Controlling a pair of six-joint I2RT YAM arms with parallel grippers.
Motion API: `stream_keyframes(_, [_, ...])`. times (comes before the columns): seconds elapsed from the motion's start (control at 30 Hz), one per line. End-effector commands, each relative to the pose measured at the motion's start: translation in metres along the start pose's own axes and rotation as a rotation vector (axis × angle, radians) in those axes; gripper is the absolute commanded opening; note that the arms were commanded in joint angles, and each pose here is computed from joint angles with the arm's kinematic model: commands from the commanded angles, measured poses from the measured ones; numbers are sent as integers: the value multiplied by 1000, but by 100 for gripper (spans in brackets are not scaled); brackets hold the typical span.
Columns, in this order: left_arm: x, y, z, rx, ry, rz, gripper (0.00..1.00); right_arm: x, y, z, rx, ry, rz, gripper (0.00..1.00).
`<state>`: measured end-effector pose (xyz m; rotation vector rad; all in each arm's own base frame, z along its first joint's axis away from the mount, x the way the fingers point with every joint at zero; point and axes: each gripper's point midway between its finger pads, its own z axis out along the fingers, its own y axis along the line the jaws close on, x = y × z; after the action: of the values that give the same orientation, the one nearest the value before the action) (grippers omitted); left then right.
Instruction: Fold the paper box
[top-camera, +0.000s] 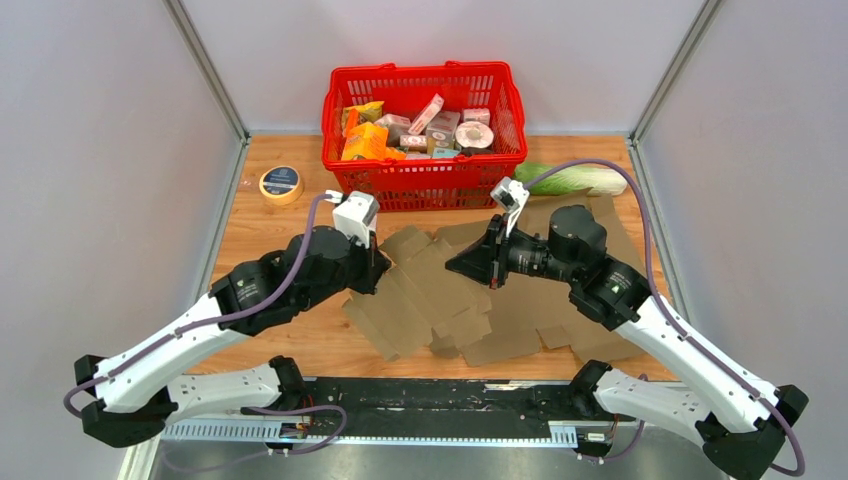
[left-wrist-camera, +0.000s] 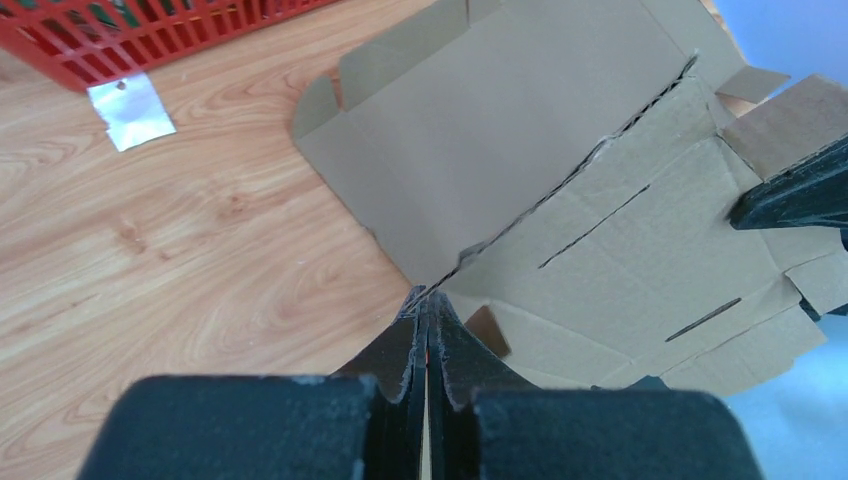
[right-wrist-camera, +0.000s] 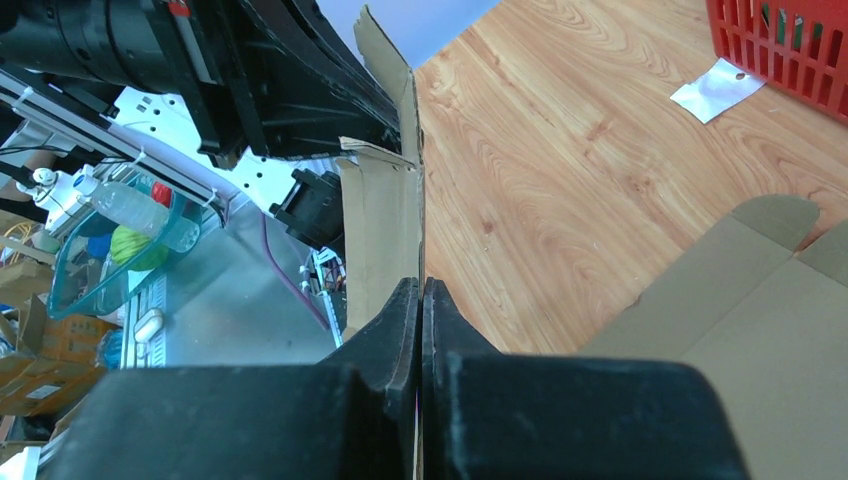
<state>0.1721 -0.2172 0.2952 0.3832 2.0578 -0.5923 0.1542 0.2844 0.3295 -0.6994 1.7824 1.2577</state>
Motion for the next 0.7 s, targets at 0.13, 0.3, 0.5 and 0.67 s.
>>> stream_keyframes(0.13, [1, -27, 9, 124, 4, -47, 0, -22, 2, 6, -11, -96, 31, 0])
stream_keyframes(0.3, [12, -30, 17, 139, 13, -84, 0, -20, 12, 14, -87, -98, 106, 0])
stream_keyframes(0.5, [20, -13, 15, 81, 1, -73, 10, 0, -24, 25, 35, -13, -13, 0])
stream_keyframes(0.67, [18, 6, -5, 51, -34, -10, 41, 34, -66, 36, 155, 128, -98, 0])
